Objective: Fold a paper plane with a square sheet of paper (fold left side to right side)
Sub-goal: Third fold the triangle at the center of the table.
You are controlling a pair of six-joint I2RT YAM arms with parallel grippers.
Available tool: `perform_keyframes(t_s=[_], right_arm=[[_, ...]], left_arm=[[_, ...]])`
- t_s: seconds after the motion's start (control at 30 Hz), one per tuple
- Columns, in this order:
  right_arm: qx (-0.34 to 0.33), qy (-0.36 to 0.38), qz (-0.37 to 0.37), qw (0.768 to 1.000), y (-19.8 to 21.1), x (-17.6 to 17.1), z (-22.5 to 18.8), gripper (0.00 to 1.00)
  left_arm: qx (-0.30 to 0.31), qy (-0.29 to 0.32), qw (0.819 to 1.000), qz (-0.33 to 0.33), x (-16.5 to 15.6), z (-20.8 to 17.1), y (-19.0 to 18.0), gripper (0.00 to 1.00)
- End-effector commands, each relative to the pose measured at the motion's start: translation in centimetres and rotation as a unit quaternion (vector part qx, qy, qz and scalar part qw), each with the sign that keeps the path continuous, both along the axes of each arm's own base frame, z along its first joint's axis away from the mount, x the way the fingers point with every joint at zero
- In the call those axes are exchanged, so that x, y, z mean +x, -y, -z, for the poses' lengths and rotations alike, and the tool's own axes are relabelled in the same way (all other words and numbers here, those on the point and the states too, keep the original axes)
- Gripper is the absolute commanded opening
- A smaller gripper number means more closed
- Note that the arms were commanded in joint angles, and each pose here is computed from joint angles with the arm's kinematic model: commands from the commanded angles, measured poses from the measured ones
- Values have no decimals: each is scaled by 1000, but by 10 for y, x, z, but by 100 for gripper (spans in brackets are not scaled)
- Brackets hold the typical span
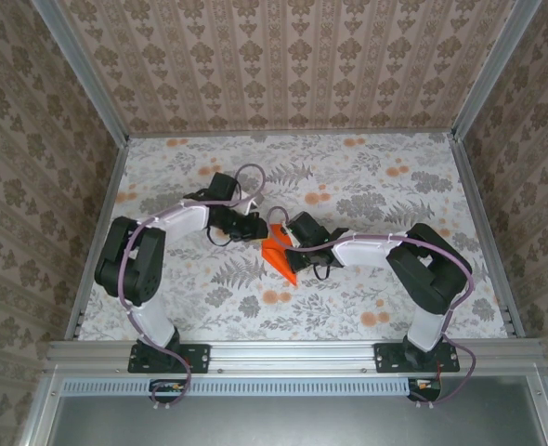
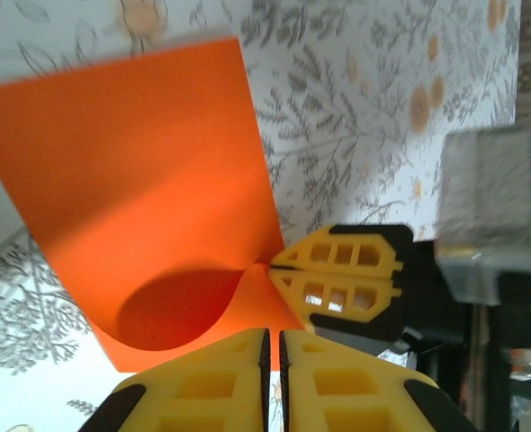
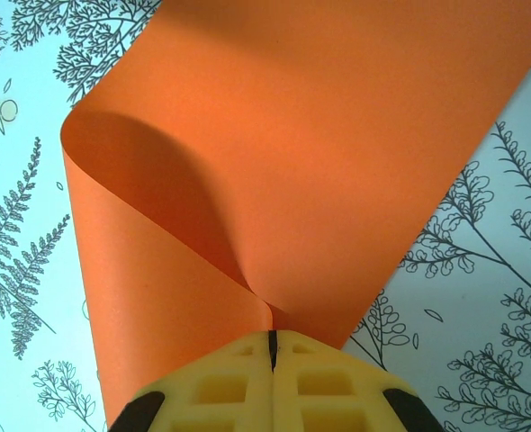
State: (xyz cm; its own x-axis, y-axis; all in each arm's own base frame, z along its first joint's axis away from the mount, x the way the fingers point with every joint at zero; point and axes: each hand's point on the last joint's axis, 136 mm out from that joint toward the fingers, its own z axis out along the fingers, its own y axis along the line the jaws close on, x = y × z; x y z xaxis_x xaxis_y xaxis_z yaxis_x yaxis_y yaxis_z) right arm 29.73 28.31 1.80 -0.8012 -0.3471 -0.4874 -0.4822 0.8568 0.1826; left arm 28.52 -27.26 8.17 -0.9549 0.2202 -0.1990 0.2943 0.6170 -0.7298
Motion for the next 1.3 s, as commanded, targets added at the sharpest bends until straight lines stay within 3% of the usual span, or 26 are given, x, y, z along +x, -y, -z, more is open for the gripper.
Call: perform_keyframes(t_s=[0.0, 0.53, 1.27], right_arm=[[-48, -64, -10, 997, 17, -25, 30, 0], [-56, -68, -12, 996, 18, -25, 32, 0], [-66, -71, -16, 995, 19, -25, 35, 0]], left_arm=[[-34, -6, 999, 20, -15, -3, 16, 13], [-9, -51, 998, 21, -35, 41, 21, 11], [42, -66, 997, 10, -41, 67, 6, 10]])
